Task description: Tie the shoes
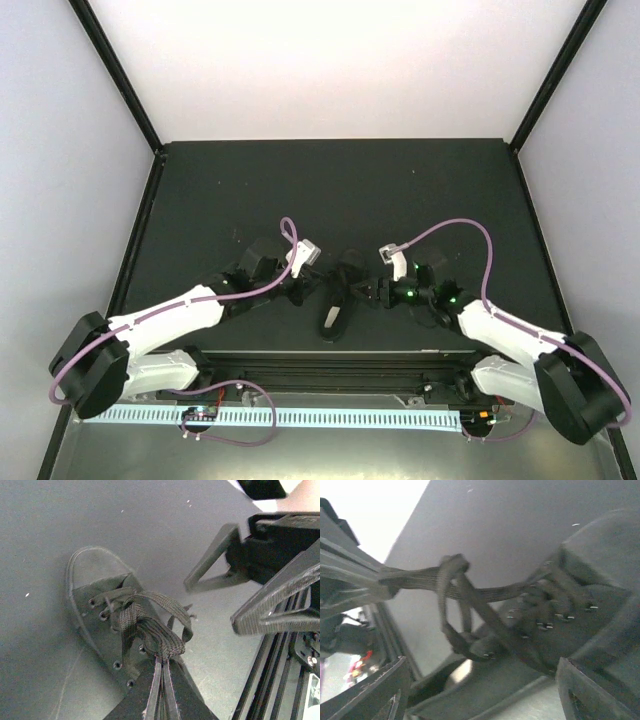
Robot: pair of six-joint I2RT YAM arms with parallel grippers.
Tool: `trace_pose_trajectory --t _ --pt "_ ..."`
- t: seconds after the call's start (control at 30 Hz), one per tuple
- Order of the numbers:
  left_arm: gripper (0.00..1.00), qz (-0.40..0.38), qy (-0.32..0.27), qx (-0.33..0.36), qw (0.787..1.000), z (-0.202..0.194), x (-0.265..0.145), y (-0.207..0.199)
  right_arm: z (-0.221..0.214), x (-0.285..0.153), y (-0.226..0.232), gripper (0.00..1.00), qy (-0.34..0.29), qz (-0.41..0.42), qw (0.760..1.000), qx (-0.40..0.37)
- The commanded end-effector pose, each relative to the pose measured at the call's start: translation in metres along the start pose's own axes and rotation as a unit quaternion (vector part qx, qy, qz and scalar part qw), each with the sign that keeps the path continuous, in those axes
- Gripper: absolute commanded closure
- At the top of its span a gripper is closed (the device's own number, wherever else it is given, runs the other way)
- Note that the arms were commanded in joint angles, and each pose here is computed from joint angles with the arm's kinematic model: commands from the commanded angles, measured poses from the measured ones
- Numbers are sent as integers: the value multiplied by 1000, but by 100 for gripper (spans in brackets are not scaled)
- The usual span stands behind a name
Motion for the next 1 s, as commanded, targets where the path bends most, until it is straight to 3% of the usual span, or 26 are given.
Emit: trace_pose_trajectory --t 0.0,0.13,0.37,0.7,0.83,0.97 --pt "98 43 46 -28 998 7 -11 2 -10 -15 -10 18 15 -124 992 3" --pt "98 57 83 -37 994 15 -19 1 -20 -20 -17 19 50 -183 982 0" --pt "99 55 121 -37 990 29 -28 -7 -16 -5 -21 23 82 -180 980 -10" --pt "98 58 129 -30 990 37 -35 -10 -10 19 -24 22 104 -143 983 -41" --pt "99 54 128 -29 990 39 -35 -10 -7 28 -27 30 113 -141 983 -44" --pt "99 53 112 -33 992 43 -39 -10 -11 31 -32 49 123 -144 981 -35"
Point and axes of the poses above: each gripper's point midway between its finger pads, its own x axis out along the fingers, its own y axis along the line the jaws close on, z = x × y, the point moved 10 cm from there along -x, back along the fingers, and after that the axes turned 8 degrees about -x, right-handed, at the moved point
